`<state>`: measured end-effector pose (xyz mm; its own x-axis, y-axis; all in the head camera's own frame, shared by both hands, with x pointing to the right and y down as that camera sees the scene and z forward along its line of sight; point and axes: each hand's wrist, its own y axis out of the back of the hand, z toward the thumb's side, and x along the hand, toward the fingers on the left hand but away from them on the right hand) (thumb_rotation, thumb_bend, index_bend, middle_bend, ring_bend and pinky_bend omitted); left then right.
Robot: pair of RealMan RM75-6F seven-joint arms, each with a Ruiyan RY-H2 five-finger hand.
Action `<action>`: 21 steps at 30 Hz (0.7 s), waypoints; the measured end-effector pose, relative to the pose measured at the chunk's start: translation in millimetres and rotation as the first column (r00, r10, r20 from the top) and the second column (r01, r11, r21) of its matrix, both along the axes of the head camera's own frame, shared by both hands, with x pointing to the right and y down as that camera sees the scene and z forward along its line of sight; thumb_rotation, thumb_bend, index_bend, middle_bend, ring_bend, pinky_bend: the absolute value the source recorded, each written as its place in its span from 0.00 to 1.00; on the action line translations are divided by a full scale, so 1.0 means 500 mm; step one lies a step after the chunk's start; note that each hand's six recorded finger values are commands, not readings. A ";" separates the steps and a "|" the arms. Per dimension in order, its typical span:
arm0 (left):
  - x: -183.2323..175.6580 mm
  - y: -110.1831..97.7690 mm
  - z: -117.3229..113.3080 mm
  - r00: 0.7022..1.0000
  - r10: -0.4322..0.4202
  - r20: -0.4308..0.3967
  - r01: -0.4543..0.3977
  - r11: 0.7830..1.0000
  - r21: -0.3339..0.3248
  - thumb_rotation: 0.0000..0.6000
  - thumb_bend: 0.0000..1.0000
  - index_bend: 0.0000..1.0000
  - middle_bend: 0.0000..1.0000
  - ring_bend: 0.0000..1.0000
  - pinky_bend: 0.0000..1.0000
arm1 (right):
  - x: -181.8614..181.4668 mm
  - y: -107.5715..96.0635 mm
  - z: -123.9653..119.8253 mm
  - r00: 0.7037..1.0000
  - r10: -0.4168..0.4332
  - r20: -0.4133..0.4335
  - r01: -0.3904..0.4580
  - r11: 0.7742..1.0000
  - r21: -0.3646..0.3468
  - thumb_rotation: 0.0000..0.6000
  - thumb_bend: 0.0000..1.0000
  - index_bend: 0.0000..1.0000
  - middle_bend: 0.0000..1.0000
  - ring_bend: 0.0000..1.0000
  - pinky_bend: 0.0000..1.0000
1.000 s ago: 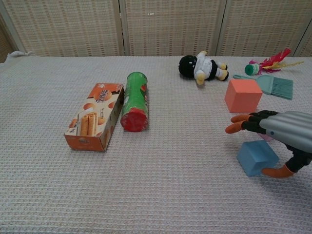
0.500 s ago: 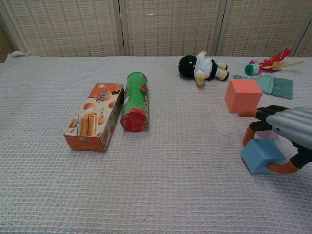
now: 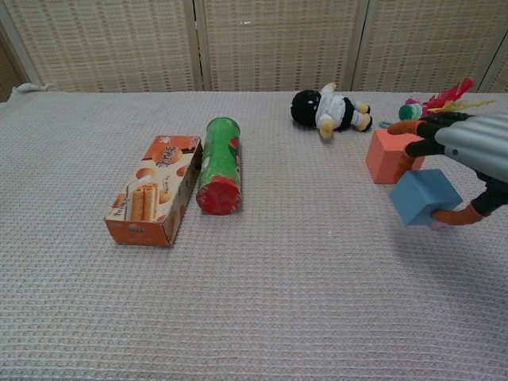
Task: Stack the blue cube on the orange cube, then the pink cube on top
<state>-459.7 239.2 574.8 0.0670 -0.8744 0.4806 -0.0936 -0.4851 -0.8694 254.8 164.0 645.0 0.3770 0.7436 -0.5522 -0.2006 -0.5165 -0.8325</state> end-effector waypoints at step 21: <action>0.003 -0.001 0.016 1.000 -0.002 0.016 0.002 1.000 -0.021 1.00 0.46 0.08 0.03 0.00 0.18 | 0.026 -0.250 0.019 0.983 0.100 -0.155 -0.094 0.995 0.043 1.00 0.17 0.56 0.00 0.00 0.00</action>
<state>-458.1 238.5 582.6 0.0574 -0.8640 0.5002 -0.0802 -0.5034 -0.8603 267.8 38.9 654.7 0.2128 0.7926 -0.5713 -0.2808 -0.5104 -0.8128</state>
